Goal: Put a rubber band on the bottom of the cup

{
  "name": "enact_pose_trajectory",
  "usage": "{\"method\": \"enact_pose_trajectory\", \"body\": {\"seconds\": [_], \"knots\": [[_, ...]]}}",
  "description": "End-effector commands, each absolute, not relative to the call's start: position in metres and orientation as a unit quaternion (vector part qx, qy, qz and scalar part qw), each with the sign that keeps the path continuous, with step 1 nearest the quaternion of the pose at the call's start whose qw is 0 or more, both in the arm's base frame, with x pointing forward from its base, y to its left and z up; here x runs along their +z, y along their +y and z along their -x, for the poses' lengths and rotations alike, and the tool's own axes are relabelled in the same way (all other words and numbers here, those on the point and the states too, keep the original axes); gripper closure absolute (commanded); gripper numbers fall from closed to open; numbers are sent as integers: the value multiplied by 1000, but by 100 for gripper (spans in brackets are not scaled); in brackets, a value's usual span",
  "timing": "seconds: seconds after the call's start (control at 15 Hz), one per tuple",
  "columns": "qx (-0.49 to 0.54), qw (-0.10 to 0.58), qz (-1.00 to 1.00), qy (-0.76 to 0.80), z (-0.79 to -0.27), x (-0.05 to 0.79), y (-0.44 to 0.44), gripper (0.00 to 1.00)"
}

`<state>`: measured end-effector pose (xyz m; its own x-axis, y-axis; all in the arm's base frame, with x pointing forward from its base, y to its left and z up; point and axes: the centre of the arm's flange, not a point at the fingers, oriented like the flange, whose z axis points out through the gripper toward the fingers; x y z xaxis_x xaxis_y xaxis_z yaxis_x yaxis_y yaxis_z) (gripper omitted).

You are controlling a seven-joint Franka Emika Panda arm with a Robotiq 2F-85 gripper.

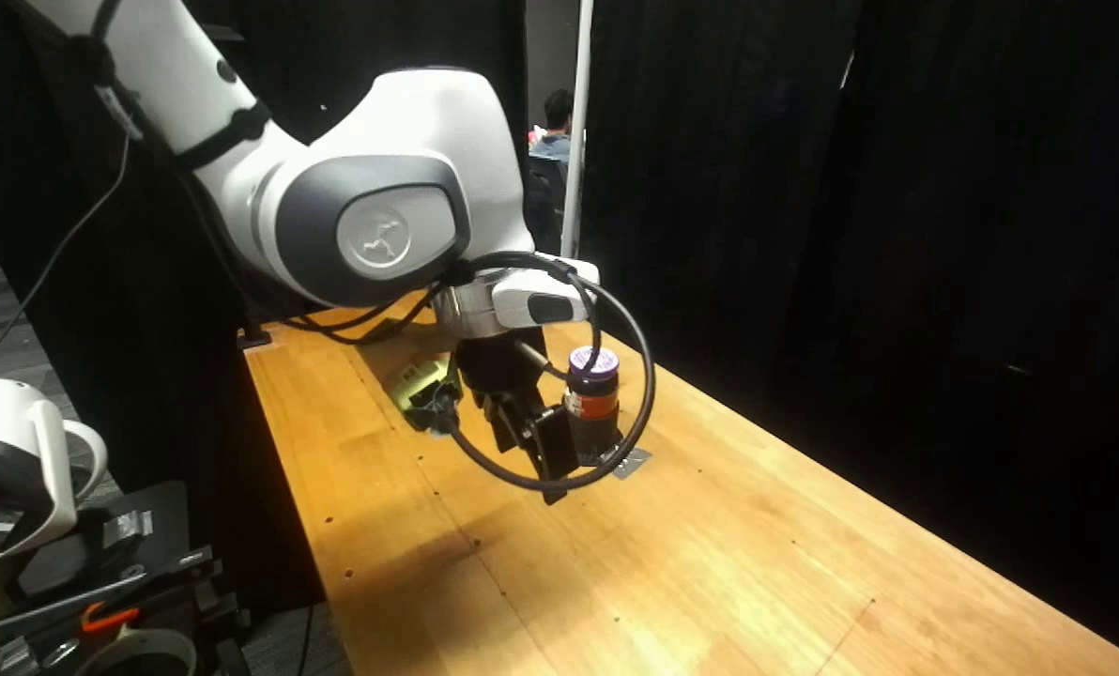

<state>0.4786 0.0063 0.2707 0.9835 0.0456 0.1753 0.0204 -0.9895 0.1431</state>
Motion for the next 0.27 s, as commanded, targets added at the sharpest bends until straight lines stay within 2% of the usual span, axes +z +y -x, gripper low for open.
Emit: {"method": "enact_pose_trajectory", "body": {"seconds": [0.0,0.2], "knots": [[17,54,-998,13,-506,346,13,0],[-9,50,-999,5,-521,380,17,0]]}}
